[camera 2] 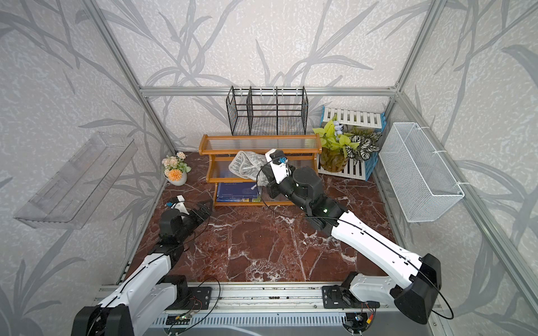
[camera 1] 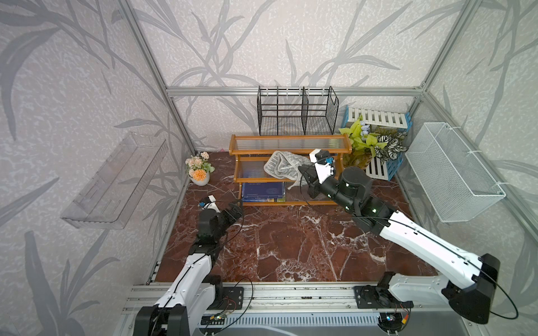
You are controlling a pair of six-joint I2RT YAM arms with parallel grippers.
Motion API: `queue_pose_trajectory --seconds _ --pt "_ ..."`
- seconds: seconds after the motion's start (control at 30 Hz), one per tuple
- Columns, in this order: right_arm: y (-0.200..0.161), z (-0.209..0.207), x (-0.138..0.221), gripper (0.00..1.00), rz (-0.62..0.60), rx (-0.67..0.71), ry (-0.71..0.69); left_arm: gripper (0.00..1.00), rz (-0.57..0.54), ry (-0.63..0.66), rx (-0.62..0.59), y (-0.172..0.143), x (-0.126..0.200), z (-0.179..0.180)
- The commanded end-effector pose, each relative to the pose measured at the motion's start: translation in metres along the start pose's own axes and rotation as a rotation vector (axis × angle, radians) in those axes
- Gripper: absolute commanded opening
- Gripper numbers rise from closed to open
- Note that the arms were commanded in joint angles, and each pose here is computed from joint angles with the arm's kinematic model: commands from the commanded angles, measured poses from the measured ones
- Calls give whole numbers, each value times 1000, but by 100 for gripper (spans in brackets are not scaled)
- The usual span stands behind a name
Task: Wipe the bookshelf clean with a cloth
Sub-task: Wipe the dust from the shelf.
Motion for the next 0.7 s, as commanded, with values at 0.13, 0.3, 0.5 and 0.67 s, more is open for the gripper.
queue_pose_trajectory --seconds 0.13,0.3,0.5,0.67 --pt "26 0 -69 0 -14 -79 -21 100 -40 -38 -19 13 2 -17" --pt "12 4 -124 0 58 -105 -78 100 -30 -47 -12 14 0 -18" --pt "3 7 -167 0 88 -131 -135 100 1 -66 5 11 -1 -21" --pt "-7 15 -200 0 163 -144 -153 100 29 -65 1 10 -4 -21"
Point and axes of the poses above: each gripper's point midway between its finger pads, its own x axis back along the fingers, its own z axis along the line the jaws close on, y = z × x, the point moved 7 cm from there along x, back along the fingers, and after that the axes turned 14 degrees about x, right-handed, at the moved point
